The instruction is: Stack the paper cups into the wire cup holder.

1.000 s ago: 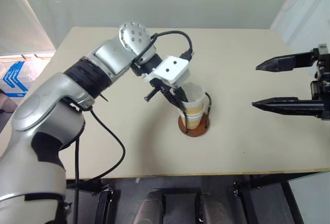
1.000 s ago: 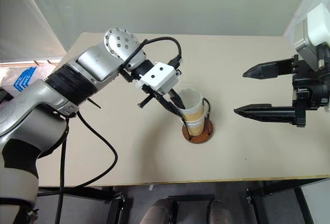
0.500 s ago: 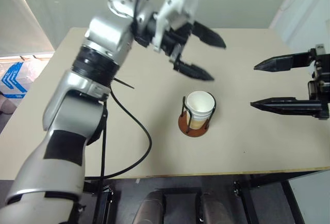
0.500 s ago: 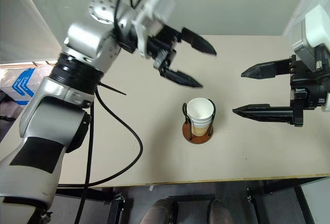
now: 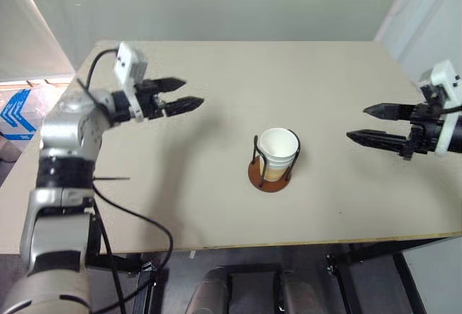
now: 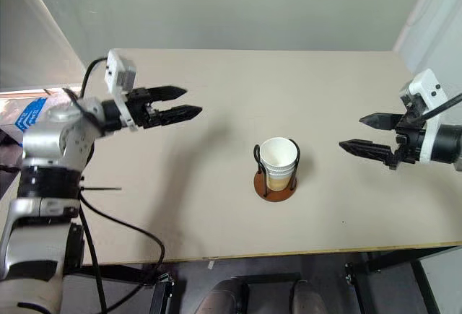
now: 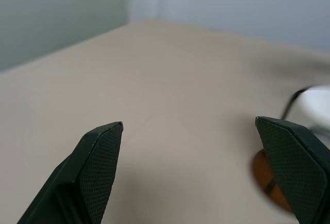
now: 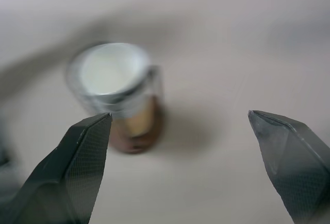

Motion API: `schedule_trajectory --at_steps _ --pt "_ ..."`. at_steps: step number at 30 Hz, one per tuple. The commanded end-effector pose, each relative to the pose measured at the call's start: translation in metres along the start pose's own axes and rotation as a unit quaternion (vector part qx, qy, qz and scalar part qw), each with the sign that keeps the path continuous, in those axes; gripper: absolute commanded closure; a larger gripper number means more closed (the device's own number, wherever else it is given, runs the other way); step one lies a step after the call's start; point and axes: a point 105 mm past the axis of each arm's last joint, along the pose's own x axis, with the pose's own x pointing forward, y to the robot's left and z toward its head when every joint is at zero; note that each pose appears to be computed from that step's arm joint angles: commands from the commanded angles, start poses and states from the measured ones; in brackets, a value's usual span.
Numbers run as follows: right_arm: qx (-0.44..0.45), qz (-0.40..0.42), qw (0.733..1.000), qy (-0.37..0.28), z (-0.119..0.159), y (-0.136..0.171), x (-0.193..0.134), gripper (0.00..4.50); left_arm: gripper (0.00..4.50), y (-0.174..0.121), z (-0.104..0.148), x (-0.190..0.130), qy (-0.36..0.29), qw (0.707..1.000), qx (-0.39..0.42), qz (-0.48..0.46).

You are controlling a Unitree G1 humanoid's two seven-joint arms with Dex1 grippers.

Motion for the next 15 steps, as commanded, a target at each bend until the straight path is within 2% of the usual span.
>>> schedule_trajectory --at_steps 1,7,15 --pt "-0.015 -0.070 0.997 -0.025 -0.001 -0.021 0.008 0.00 0.01 0.013 0.011 -0.016 -0.035 0.995 0.031 0.094" --pt "0.006 -0.134 0.990 -0.035 -0.021 -0.034 0.016 0.00 0.01 0.017 -0.009 -0.027 -0.028 0.987 0.032 0.156" --pt "0.048 -0.218 0.973 -0.051 -0.028 -0.060 0.011 0.00 0.01 0.039 -0.004 -0.042 -0.047 0.970 0.030 0.238"
